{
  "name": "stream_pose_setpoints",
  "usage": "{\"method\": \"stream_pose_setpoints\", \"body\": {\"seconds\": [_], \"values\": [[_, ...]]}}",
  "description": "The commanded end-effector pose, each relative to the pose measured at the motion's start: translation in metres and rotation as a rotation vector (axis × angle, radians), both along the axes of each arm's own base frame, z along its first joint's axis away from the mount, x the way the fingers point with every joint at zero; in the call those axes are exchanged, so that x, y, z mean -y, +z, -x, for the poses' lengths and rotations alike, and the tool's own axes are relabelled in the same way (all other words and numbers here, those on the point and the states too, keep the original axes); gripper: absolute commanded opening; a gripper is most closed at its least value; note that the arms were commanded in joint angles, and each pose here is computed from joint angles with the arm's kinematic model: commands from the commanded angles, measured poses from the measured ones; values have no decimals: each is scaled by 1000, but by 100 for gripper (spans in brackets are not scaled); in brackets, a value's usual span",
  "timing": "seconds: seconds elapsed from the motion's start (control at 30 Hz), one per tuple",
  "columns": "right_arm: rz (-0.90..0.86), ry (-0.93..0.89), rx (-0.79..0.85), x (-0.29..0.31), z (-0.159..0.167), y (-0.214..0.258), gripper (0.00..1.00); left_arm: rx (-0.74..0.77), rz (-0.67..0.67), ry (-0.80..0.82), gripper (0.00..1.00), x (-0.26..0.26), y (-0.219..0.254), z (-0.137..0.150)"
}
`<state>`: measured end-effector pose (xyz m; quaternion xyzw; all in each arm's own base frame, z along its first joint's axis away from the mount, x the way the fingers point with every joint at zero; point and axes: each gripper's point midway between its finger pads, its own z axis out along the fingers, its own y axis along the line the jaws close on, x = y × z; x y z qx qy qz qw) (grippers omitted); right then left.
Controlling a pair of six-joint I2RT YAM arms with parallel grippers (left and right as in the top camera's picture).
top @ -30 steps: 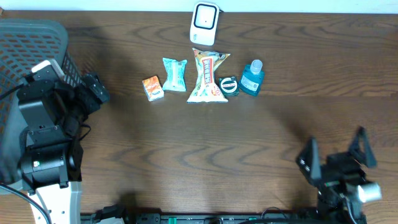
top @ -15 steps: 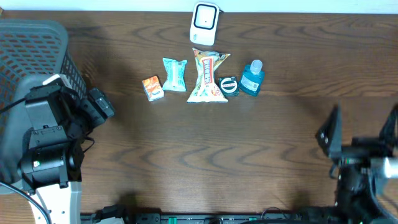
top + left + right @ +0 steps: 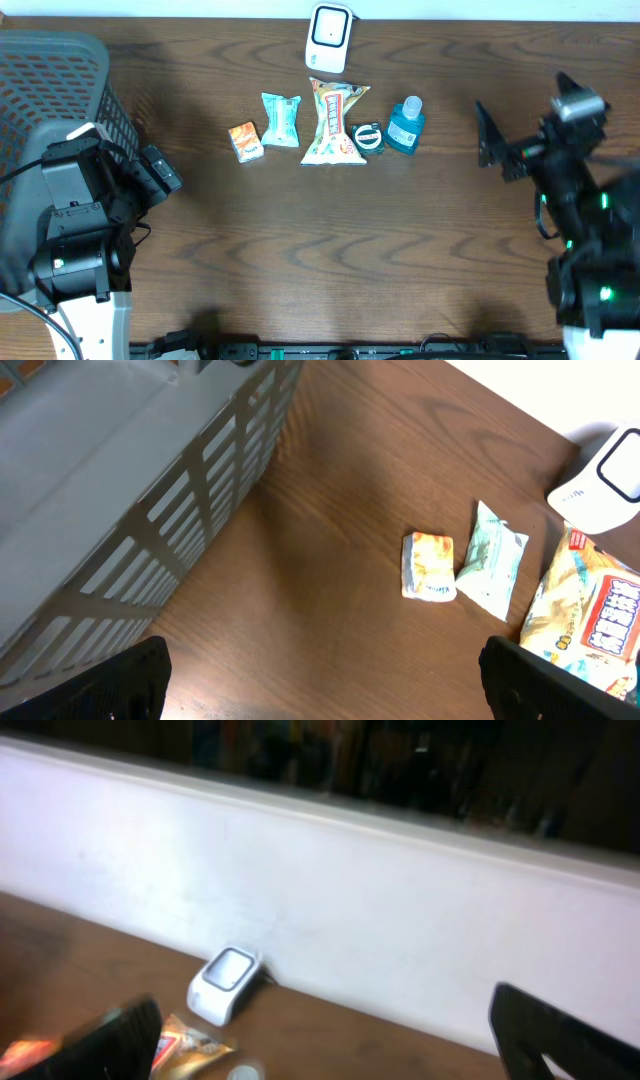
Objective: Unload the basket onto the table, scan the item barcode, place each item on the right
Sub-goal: 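Raise the right arm and move the right gripper toward the Listerine bottle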
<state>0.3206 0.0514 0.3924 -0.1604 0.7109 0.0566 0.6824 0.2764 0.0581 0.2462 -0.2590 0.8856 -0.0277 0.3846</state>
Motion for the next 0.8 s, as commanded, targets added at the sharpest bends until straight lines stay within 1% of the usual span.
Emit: {"method": "stream_pose_setpoints", "body": {"seconds": [0.0, 0.07, 0.17, 0.23, 0.3, 0.4, 0.57, 0.7, 0.77], "values": [[47, 67, -75, -11, -13, -1, 99, 0, -4, 23, 98, -4, 1, 1], [42, 83, -175, -14, -20, -15, 99, 0, -4, 23, 98, -4, 1, 1], [14, 182, -296, -29, -21, -36, 99, 0, -4, 23, 98, -4, 1, 1], [-22, 301, -341, -47, -14, -45, 99, 0, -4, 23, 98, -4, 1, 1], [-50, 379, -377, -58, -7, -51, 99, 0, -4, 23, 98, -4, 1, 1], [-67, 428, -387, -65, -4, -51, 99, 0, -4, 23, 98, -4, 1, 1], [-61, 377, -401, -58, -11, -57, 99, 0, -4, 23, 98, -4, 1, 1], [-136, 170, -506, -33, -31, -77, 99, 0, -4, 23, 98, -4, 1, 1], [-126, 107, -550, -24, -38, -92, 99, 0, -4, 23, 98, -4, 1, 1]]}}
